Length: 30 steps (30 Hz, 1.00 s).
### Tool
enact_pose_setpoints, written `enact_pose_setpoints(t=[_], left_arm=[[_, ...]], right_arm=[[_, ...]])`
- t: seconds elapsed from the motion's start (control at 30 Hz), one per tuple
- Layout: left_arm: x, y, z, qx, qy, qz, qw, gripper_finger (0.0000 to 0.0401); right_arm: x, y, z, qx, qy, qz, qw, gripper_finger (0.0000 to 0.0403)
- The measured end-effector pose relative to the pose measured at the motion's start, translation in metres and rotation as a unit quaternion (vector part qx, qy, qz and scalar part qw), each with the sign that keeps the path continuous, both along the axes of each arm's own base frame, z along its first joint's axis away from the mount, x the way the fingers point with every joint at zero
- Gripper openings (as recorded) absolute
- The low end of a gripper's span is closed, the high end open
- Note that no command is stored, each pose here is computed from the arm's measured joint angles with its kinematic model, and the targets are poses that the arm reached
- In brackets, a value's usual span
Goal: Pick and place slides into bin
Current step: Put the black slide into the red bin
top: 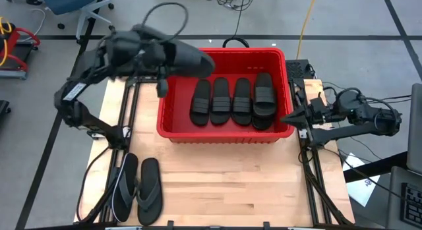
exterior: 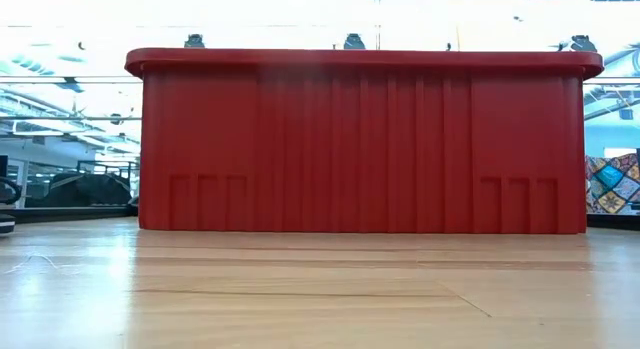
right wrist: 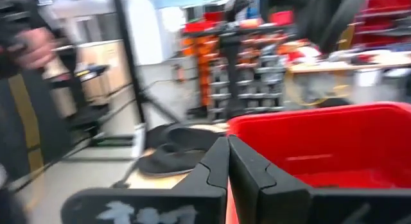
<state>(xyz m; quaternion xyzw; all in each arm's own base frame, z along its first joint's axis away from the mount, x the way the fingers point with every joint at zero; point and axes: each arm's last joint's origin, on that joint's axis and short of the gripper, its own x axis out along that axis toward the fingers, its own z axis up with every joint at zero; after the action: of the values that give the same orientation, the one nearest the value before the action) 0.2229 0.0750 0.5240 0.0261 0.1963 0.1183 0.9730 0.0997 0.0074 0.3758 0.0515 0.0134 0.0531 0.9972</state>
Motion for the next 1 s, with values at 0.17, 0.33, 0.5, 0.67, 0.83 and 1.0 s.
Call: enact_pose_setpoints(t=[0.17, 0.33, 0.5, 0.67, 0.83, 1.0], left_arm=[[0.029, 0.053, -0.024, 0.015, 0.027, -0.089, 0.996, 0.0], [0.067, 0.093, -0.061, -0.001, 0.05, -0.172, 0.984, 0.0], [0.107, 0.109, -0.111, -0.037, 0.132, -0.242, 0.96, 0.0], [0.14, 0.098, -0.153, -0.036, 0.22, -0.321, 0.921, 0.0], [0.159, 0.086, -0.161, -0.014, 0.213, -0.34, 0.916, 0.0], [0.164, 0.083, -0.159, -0.01, 0.211, -0.318, 0.924, 0.0]], right_arm=[[0.011, -0.005, 0.002, -0.002, -0.01, -0.09, 0.996, 0.0], [0.022, -0.006, 0.003, 0.025, -0.016, -0.118, 0.993, 0.0], [0.031, -0.005, 0.001, 0.028, -0.006, -0.115, 0.993, 0.0], [0.034, -0.005, 0.001, -0.001, -0.006, -0.12, 0.993, 0.0], [0.034, -0.008, 0.0, -0.006, 0.002, -0.163, 0.987, 0.0], [0.035, -0.012, -0.007, -0.024, 0.038, -0.203, 0.978, 0.0]])
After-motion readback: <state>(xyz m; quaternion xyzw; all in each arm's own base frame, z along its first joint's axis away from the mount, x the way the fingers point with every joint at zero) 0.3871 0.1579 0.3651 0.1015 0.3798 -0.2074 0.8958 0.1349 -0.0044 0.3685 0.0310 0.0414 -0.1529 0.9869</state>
